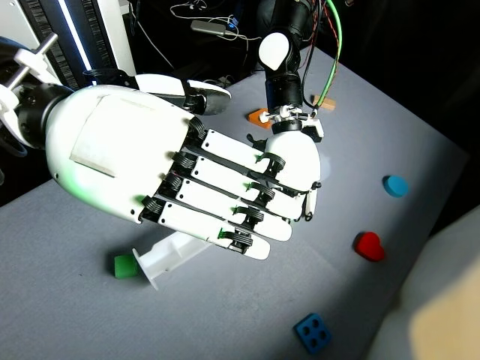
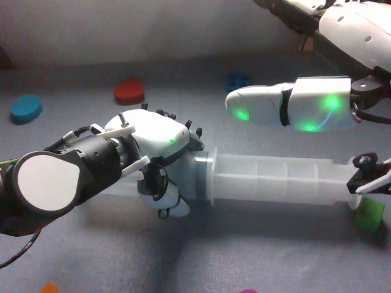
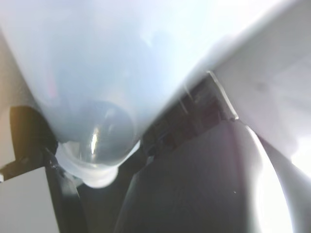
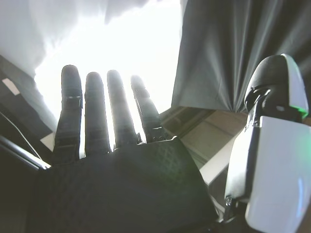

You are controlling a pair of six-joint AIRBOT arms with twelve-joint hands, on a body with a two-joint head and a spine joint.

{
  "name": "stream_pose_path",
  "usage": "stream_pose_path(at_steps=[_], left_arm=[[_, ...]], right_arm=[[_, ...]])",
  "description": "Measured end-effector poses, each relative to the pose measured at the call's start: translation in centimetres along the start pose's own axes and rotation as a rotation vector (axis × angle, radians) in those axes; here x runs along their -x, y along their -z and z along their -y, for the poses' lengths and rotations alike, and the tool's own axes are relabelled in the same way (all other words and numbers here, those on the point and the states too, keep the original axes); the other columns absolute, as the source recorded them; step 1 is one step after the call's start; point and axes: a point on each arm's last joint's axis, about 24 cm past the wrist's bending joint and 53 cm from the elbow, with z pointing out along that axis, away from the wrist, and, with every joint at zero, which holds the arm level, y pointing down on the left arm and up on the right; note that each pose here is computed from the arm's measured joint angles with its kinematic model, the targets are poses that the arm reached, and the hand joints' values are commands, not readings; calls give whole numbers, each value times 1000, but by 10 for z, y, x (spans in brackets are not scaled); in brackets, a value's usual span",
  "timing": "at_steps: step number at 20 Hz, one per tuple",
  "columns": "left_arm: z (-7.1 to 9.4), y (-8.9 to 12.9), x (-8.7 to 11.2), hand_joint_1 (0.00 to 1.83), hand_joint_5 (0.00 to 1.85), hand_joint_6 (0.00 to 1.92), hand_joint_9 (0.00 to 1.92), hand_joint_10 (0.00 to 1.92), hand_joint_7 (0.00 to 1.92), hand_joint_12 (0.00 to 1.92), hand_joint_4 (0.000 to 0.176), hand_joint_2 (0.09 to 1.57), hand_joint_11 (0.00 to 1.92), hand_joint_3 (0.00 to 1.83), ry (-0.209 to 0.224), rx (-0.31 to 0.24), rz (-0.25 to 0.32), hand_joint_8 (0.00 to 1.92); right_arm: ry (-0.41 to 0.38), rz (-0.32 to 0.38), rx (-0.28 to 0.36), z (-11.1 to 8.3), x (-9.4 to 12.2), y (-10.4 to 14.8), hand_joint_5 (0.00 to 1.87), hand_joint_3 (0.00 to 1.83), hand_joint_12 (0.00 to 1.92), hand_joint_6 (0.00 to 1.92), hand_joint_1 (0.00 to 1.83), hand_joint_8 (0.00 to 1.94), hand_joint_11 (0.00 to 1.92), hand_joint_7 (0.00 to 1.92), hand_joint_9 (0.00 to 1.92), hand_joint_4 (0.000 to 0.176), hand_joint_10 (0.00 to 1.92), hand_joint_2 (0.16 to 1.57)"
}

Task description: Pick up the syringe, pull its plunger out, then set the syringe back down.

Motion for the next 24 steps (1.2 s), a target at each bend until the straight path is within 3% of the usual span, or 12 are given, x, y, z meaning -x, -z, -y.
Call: stream_pose_path(at_steps=[5,6,7,10,18,24], left_arm=[[4,1,-2,610,528,0,537,0,576,951,0,1024,117,0,1,-7,-3,0],[5,1,-3,501,412,0,392,0,444,914,0,998,23,0,1,-9,-6,0],[6,1,-4,347,285,0,225,0,243,678,0,977,4,0,1,-12,-8,0],[9,3,-6,221,159,0,79,0,71,411,0,941,0,0,1,-17,-15,0],[7,6,-2,97,95,0,59,0,50,315,8,917,0,0,-1,-16,-13,0],[7,11,6,133,85,0,45,0,32,266,9,919,0,0,-3,-18,-3,0]], right_arm=[[0,0,0,0,0,0,51,2,669,0,269,0,0,100,106,16,0,857],[0,0,0,0,0,0,51,1,669,0,276,0,0,100,106,16,0,855],[0,0,0,0,0,0,51,1,669,0,272,0,0,100,106,16,0,855],[0,0,0,0,0,0,51,1,669,0,270,0,0,96,105,16,0,855],[1,1,-1,0,0,0,49,1,638,0,279,0,0,91,96,16,1,857],[3,6,-3,1,3,1,49,1,631,0,286,0,0,91,96,15,0,857]])
